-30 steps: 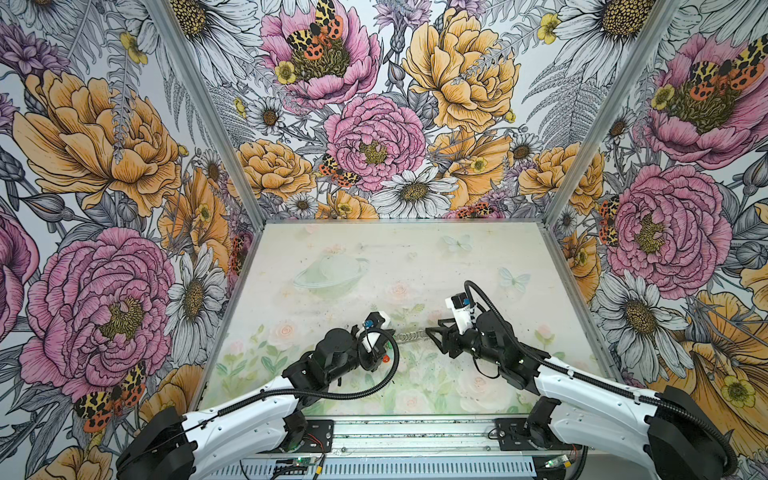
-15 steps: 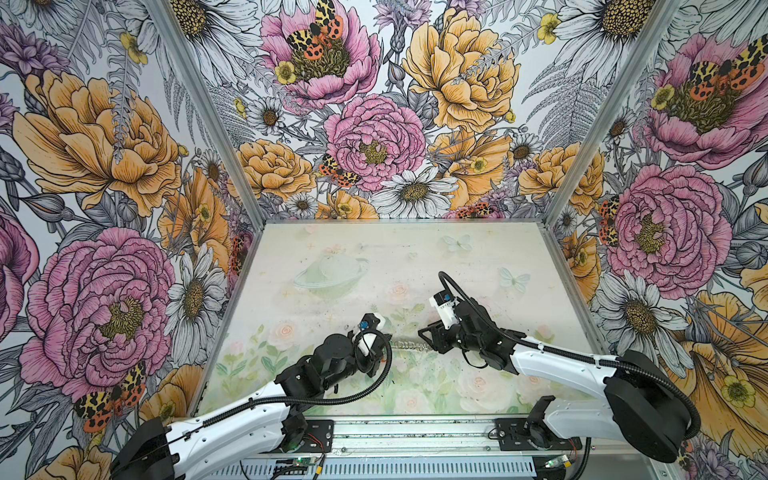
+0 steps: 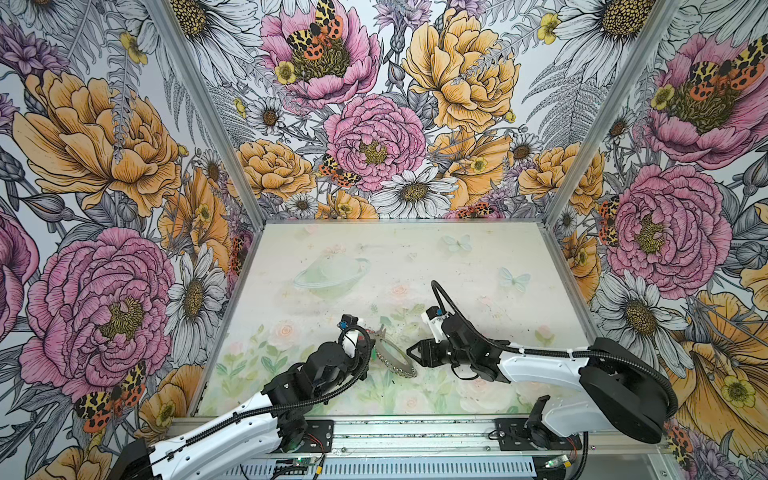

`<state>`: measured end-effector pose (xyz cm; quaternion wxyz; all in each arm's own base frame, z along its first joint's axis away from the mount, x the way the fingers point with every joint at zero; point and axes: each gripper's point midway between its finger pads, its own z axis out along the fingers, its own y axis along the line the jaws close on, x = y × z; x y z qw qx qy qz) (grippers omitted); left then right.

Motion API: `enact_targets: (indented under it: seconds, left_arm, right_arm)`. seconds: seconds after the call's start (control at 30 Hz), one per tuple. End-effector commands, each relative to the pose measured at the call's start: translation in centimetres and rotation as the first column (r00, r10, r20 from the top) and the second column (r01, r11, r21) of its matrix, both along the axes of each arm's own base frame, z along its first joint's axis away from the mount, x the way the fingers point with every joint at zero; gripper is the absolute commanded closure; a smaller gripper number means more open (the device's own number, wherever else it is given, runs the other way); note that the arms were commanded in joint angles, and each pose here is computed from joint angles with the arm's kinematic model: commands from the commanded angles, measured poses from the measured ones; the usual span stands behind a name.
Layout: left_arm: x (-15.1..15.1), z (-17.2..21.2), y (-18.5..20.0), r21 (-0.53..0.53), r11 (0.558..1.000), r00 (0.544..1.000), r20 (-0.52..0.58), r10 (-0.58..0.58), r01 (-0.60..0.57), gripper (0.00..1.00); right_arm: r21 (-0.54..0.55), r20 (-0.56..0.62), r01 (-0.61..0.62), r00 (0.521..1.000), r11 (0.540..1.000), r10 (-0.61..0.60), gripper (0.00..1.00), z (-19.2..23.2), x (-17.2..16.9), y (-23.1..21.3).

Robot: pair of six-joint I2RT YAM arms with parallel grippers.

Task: Put the keys on the keyring

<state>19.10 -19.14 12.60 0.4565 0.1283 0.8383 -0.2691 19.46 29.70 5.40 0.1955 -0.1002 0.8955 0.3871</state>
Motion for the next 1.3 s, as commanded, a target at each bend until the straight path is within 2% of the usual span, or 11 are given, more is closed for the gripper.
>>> enact_targets:
  seconds: [0.0, 0.2, 0.43, 0.53, 0.7, 1.0, 1.27]
  left_arm:
    - [0.4, -1.2, 1.6, 0.005, 0.994, 0.992, -0.058, 0.109, -0.109, 1.00]
    - [0.2, -2.7, 2.0, -0.005, 0.991, 0.986, -0.098, 0.135, -0.136, 1.00]
    - [0.4, -3.0, 2.4, -0.024, 0.984, 0.978, -0.119, 0.171, -0.175, 1.00]
    - [0.8, -2.2, 2.6, -0.037, 0.977, 0.971, -0.124, 0.204, -0.210, 1.00]
    - [1.6, 0.5, 1.5, -0.121, 0.969, 0.973, -0.112, 0.204, -0.217, 1.00]
    - [2.6, 1.5, 0.3, -0.098, 0.974, 0.975, -0.104, 0.196, -0.206, 1.00]
    - [2.6, 0.8, 0.8, -0.066, 0.972, 0.969, -0.118, 0.216, -0.225, 1.00]
  right_arm:
    - [0.103, -0.075, 0.087, 0.994, 0.991, -0.079, 0.49, 0.4, 0.5, 1.0]
    - [0.160, -0.189, 0.170, 0.972, 0.972, -0.139, 0.50, -1.0, -0.1, 1.2]
    - [0.167, -0.265, 0.227, 0.948, 0.959, -0.178, 0.51, -2.4, -0.6, 1.0]
    - [0.158, -0.300, 0.260, 0.932, 0.953, -0.205, 0.52, -3.3, -1.1, 0.5]
    - [0.141, -0.328, 0.287, 0.917, 0.947, -0.229, 0.53, -4.0, -1.5, -0.1]
    - [0.187, -0.403, 0.309, 0.890, 0.933, -0.214, 0.55, -5.2, -2.0, 0.6]
    - [0.234, -0.493, 0.375, 0.841, 0.897, -0.223, 0.58, -7.0, -2.9, 0.6]
